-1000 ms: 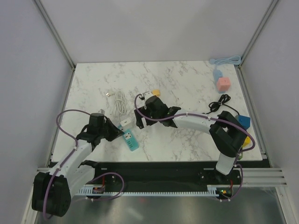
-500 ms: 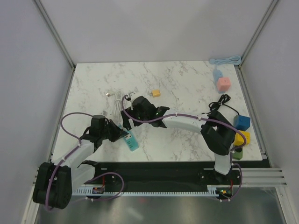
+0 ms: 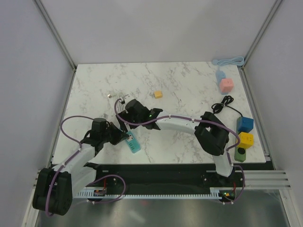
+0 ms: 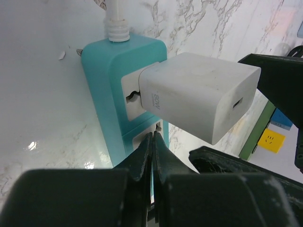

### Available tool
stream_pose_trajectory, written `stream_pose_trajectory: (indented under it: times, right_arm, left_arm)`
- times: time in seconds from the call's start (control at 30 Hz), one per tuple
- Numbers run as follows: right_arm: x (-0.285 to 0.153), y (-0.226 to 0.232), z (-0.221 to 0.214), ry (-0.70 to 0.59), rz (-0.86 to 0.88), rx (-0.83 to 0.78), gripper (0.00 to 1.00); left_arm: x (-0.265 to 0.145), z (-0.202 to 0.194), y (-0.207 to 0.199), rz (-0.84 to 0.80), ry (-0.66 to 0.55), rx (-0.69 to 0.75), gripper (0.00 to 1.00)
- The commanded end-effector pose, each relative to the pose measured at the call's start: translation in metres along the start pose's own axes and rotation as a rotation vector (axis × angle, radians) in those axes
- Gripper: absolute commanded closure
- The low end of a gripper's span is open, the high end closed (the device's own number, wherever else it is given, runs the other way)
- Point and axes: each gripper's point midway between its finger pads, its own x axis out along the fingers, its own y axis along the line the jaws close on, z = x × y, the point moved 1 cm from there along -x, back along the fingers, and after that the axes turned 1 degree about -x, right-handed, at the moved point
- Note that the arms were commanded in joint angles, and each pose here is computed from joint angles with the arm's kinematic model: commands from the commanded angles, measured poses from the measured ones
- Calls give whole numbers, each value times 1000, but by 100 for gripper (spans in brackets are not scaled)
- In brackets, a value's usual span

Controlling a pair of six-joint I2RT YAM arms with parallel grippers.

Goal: Pull the plug off the socket

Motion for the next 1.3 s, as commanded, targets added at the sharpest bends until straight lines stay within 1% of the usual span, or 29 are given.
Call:
stream_pose_trajectory:
  times: [0.0,0.13,0.43,0.73,0.9,1.27]
  right_arm:
    - [3,3,12,-28,-38,-24,2]
    - [6,-1,11,-36,-85,-42,4]
    - [11,-3,12,-47,-135,-48,11]
    - [20,-2,9,-46,-152,-41,14]
    - [23,3,10,-50,-150,-27,19]
    - [23,3,10,-79,-214,11,25]
  left_arm:
    - [-1,-11,38,159,11,-54,98]
    - [1,-13,42,180,19,-72,98]
    - [-2,-11,51,248,10,-79,98]
    - [-4,-10,57,299,16,-68,98]
    - [-4,-11,57,307,31,-69,98]
    - [-8,-11,60,323,15,-84,98]
